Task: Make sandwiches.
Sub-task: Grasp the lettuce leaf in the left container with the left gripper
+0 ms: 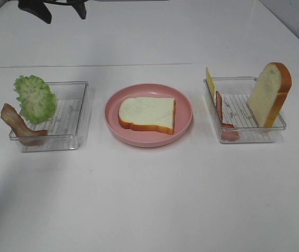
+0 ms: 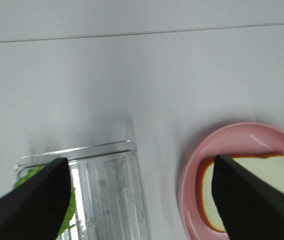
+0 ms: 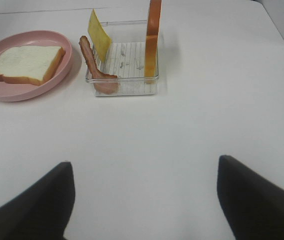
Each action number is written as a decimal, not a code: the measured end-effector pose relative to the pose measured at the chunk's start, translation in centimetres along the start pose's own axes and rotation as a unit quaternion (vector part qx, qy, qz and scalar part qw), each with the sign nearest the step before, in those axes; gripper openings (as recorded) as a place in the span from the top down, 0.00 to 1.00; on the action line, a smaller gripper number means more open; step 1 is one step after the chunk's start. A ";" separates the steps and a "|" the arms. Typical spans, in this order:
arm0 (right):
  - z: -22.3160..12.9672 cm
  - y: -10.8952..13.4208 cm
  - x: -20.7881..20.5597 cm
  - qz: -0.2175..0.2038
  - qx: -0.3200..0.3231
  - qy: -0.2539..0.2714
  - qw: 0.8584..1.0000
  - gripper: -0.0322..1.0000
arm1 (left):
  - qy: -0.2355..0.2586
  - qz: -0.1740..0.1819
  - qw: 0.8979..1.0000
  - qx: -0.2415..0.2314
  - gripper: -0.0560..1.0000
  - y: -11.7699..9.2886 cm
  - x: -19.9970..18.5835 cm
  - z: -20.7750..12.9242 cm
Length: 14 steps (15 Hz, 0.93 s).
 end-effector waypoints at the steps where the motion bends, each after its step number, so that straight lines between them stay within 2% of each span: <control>1: 0.0 0.0 0.0 0.000 0.000 0.000 1.000 0.25 | 0.004 0.005 1.000 -0.004 0.25 0.6 -0.2 -0.2; 2: 0.0 0.0 0.0 0.000 0.000 0.000 1.000 0.25 | 0.009 0.013 1.000 -0.011 0.25 1.6 -1.0 -0.6; 3: 0.0 0.0 0.0 0.000 0.000 0.000 1.000 0.25 | 0.027 0.029 0.999 -0.028 0.25 3.6 -1.9 -1.7; 8: 0.0 0.0 0.0 0.000 0.000 0.000 1.000 0.25 | 0.084 0.090 0.992 -0.036 0.25 7.8 -0.8 -4.7; 14: 0.0 0.0 0.0 0.000 0.000 0.000 1.000 0.25 | 0.131 0.102 0.985 -0.039 0.25 9.0 2.2 -6.6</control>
Point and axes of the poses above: a point on each arm's last joint axis where the gripper is mounted, x pointing out along that axis toward the gripper, y along the wrist's bending axis when the last joint is at zero, z = x × y, the point moved 5 cm from there along x, pointing out along that axis toward the gripper, and after that the axes turned 5 degrees about x, right-handed, at the moved point
